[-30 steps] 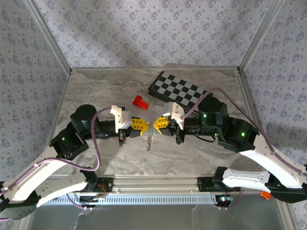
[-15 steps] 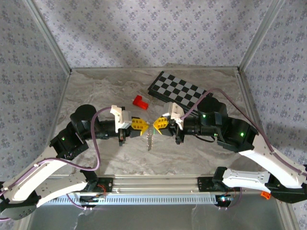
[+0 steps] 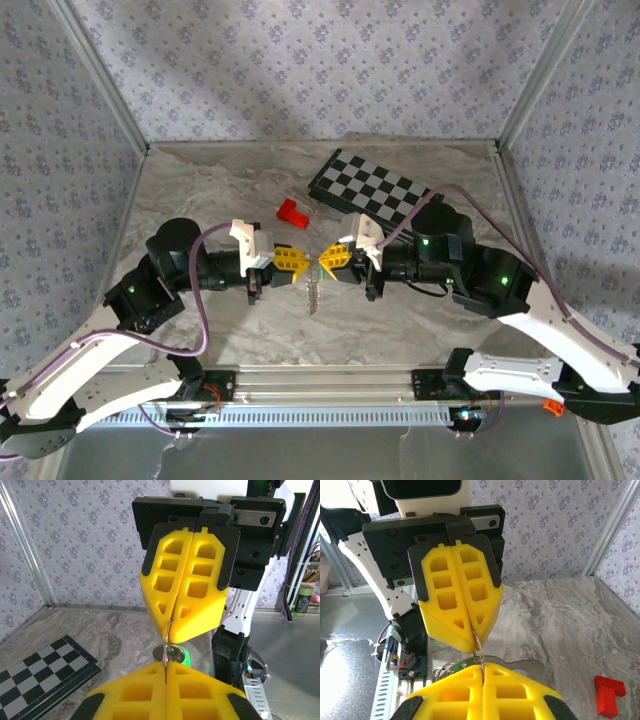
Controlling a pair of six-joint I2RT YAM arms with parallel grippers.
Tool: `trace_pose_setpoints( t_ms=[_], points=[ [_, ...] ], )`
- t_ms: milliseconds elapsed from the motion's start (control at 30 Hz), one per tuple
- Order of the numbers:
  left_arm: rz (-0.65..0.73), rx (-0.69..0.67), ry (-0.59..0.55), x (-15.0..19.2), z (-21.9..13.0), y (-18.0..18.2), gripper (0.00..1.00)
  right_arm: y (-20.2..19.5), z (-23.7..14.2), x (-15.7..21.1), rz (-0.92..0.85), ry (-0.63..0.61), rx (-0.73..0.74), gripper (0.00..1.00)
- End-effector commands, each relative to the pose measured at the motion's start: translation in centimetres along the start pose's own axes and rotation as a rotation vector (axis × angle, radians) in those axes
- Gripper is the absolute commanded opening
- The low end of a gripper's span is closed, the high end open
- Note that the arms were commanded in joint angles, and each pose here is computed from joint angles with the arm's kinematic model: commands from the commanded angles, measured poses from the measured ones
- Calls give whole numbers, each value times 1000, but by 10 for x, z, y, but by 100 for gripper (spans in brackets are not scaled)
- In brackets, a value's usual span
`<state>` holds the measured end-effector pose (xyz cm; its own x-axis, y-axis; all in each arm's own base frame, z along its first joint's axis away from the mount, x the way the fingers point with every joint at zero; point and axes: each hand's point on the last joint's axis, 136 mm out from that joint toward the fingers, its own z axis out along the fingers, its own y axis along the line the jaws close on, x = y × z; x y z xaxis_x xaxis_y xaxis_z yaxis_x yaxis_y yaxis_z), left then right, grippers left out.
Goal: Put the keys on the keyring
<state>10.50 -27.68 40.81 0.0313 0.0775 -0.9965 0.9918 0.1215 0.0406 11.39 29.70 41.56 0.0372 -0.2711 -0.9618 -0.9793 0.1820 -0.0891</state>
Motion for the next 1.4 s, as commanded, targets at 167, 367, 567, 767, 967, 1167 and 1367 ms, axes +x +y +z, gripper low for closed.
trace_pose_setpoints(
  t_ms=[167,367,567,767,967,1167,1367],
  points=[
    [22,37,-67,-17,-1,-8,0,-1,2,-4,-19,-24,-2,0],
    [20,39,-65,-17,-1,-7,0,-2,1,-3,-29,-24,6,0],
    [16,45,-67,-17,1,-8,0,0,2,-7,-46,-32,4,0],
    [18,48,-70,-18,1,-8,0,0,5,-7,-58,-28,-1,0],
    [16,44,-67,-17,1,-7,0,0,3,-7,-63,-33,1,0],
    [10,49,-61,-16,3,-7,0,2,4,-4,-72,-23,-5,0],
    [-13,78,-79,-21,5,-10,0,2,5,1,-97,-7,4,0]
  ],
)
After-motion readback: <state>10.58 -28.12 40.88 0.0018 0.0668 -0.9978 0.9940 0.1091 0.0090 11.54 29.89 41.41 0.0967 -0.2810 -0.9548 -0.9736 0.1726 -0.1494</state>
